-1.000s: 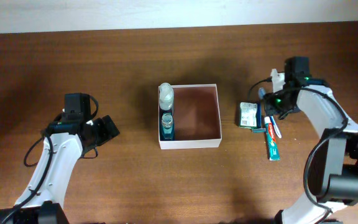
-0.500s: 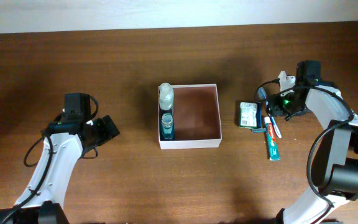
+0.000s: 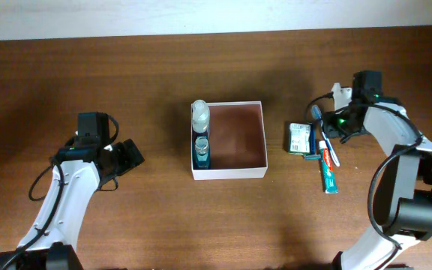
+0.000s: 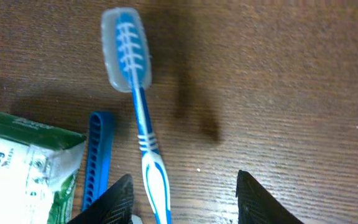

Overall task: Pack container
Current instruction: 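Lower the right gripper onto the toothbrush handle and close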

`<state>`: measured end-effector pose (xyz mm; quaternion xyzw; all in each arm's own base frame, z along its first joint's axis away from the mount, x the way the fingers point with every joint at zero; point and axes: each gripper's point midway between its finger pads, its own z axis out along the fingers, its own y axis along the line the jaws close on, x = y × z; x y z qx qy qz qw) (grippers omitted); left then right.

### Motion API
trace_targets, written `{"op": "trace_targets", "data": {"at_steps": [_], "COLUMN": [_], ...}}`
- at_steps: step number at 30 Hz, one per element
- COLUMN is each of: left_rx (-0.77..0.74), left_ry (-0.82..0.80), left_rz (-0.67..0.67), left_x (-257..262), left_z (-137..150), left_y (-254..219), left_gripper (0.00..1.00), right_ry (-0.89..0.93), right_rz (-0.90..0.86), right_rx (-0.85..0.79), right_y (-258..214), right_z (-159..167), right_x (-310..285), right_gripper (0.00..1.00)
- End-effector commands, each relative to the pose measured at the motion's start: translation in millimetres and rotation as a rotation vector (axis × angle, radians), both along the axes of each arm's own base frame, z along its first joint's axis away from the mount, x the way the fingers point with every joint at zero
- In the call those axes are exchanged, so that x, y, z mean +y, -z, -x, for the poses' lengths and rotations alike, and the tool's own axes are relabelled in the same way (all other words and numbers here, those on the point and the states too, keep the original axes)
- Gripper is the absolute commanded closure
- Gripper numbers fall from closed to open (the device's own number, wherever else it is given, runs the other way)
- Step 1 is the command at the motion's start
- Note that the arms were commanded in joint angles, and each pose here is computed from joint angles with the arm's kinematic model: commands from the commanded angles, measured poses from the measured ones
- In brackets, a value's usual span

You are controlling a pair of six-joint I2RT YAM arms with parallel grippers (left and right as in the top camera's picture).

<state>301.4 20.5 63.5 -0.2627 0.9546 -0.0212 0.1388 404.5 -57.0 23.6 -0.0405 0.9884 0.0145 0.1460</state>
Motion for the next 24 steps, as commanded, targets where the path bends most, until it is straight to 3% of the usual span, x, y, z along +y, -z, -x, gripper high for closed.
{"op": "trace_targets", "data": {"at_steps": [1, 19, 24], "left_rx": [0.007, 0.007, 0.007], "left_ry": [-0.003, -0.003, -0.003], "left_rz": [-0.007, -0.007, -0.007], "left_x": [2.1, 2.1, 2.1], "left_z": [0.1, 0.1, 0.1], "left_y": [1.9, 1.9, 1.9], "left_gripper": [0.00, 0.00, 0.00], "right_ry": [-0.019, -0.030, -0.027], "right_rz": [0.044, -0.001, 0.004], "right_rx": [0.016, 0.098, 0.100], "right_y": [5.3, 38.7, 40.0], "right_z": [1.3, 10.0, 9.9], "right_x": [2.9, 13.1, 11.4], "right_gripper": [0.54, 0.53, 0.60]}}
